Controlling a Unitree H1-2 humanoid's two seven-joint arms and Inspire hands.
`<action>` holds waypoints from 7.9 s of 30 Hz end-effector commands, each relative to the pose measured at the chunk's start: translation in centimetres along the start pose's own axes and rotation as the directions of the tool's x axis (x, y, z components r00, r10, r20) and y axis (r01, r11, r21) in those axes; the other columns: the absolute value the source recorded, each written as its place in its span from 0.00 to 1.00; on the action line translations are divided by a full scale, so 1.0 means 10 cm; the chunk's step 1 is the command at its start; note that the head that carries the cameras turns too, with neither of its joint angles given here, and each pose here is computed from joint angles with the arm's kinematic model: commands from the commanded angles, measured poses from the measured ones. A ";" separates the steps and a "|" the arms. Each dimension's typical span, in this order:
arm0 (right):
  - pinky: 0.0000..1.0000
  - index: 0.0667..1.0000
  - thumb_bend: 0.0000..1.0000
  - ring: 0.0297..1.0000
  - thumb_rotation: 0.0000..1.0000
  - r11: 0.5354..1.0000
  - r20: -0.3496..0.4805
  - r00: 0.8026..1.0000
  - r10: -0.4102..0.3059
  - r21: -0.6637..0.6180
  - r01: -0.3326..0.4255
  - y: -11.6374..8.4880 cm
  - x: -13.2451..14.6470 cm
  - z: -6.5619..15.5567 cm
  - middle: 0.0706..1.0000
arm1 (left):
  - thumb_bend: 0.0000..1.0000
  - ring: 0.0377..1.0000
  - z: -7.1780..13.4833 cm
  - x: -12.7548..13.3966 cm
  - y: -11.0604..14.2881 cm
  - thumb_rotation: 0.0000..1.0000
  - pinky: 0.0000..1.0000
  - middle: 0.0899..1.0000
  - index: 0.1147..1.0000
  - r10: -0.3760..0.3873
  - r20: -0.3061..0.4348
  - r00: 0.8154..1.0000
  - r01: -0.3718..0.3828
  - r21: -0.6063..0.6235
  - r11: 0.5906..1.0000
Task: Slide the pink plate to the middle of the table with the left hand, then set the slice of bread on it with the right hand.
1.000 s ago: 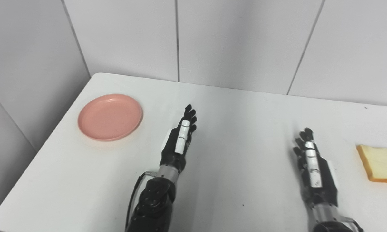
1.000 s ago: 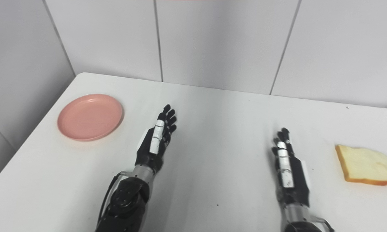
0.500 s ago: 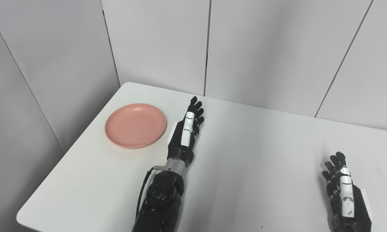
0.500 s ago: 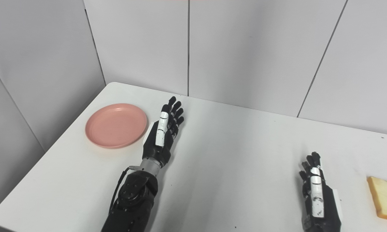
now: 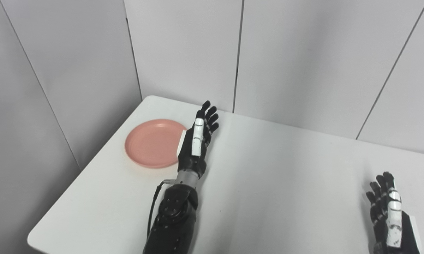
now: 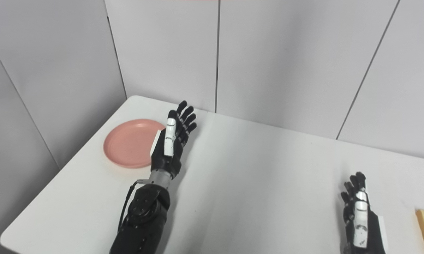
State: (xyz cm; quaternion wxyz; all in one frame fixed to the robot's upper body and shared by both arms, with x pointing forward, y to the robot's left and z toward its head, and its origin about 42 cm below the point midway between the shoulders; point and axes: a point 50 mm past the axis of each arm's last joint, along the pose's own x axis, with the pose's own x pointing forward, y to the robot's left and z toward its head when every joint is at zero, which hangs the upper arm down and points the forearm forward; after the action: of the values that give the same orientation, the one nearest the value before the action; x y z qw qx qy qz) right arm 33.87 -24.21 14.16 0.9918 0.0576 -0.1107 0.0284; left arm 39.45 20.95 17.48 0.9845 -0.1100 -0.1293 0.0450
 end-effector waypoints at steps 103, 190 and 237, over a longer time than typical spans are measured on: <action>1.00 1.00 0.52 1.00 0.88 0.996 0.096 0.995 0.020 0.083 -0.028 0.02 0.13 0.17 1.00 | 0.75 0.87 0.02 0.42 1.45 1.00 0.80 0.89 0.85 0.128 -0.009 0.992 -0.126 0.120 0.985; 1.00 0.99 0.66 0.98 0.89 0.999 0.068 0.998 -0.014 0.049 0.011 0.47 0.06 0.29 0.98 | 0.76 0.90 -0.48 -0.24 -0.23 1.00 0.88 0.91 0.89 -0.212 -0.182 0.960 0.202 -0.074 0.977; 1.00 0.97 0.62 0.99 0.89 0.999 0.050 0.999 0.015 0.038 -0.017 0.66 0.03 0.32 0.98 | 0.77 0.93 -0.56 -0.61 -0.74 1.00 0.93 0.94 0.92 -0.337 -0.194 0.921 0.322 -0.109 0.941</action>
State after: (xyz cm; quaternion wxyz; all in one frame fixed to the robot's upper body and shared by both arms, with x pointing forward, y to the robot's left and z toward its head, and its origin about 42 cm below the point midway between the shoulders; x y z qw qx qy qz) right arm 32.84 -18.28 16.57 0.9912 0.0746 -0.1053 0.0284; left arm 35.69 12.70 12.37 0.9819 -0.1285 -0.0359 -0.1344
